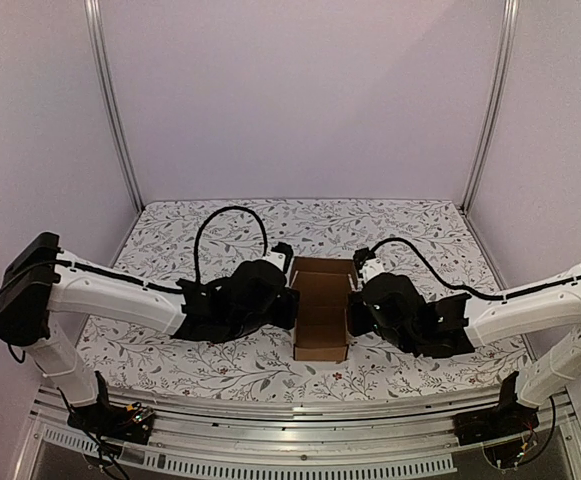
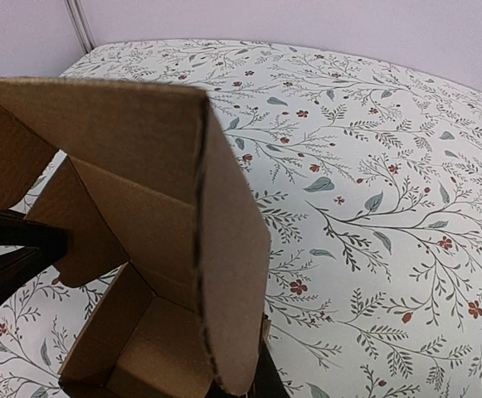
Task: Fold the paper box
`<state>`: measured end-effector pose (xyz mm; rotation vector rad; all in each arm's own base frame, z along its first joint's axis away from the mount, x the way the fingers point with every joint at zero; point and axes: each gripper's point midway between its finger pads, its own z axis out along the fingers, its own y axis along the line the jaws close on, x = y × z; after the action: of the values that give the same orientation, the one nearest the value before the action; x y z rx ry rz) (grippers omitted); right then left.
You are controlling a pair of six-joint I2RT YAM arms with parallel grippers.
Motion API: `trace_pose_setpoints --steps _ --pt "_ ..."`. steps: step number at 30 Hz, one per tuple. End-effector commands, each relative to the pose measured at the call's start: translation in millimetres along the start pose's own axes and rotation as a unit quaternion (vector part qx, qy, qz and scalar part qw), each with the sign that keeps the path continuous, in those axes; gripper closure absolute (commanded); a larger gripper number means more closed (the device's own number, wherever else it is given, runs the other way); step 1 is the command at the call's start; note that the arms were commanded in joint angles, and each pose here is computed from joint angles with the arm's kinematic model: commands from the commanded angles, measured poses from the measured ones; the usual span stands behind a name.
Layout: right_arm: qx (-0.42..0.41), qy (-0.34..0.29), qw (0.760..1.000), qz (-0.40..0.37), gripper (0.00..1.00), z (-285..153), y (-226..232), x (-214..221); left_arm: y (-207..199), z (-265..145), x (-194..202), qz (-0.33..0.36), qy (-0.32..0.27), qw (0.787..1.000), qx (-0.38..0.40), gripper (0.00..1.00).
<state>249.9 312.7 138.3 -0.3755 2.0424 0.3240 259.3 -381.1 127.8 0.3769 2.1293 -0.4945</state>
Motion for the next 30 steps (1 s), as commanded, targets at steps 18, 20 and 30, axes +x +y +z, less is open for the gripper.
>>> trace_pose_setpoints --steps 18,20,30 --pt "0.012 -0.011 1.0 0.001 1.0 10.9 24.4 24.7 -34.9 9.6 29.8 -0.01 0.011 1.0 0.014 1.0" --pt "0.014 -0.009 1.0 0.003 1.0 11.2 23.0 27.7 -35.9 10.2 30.4 -0.008 0.014 1.0 0.013 1.0" --pt "0.017 0.002 1.0 -0.01 1.0 13.7 22.0 37.4 -42.9 9.2 19.0 0.008 0.021 1.0 0.006 1.0"
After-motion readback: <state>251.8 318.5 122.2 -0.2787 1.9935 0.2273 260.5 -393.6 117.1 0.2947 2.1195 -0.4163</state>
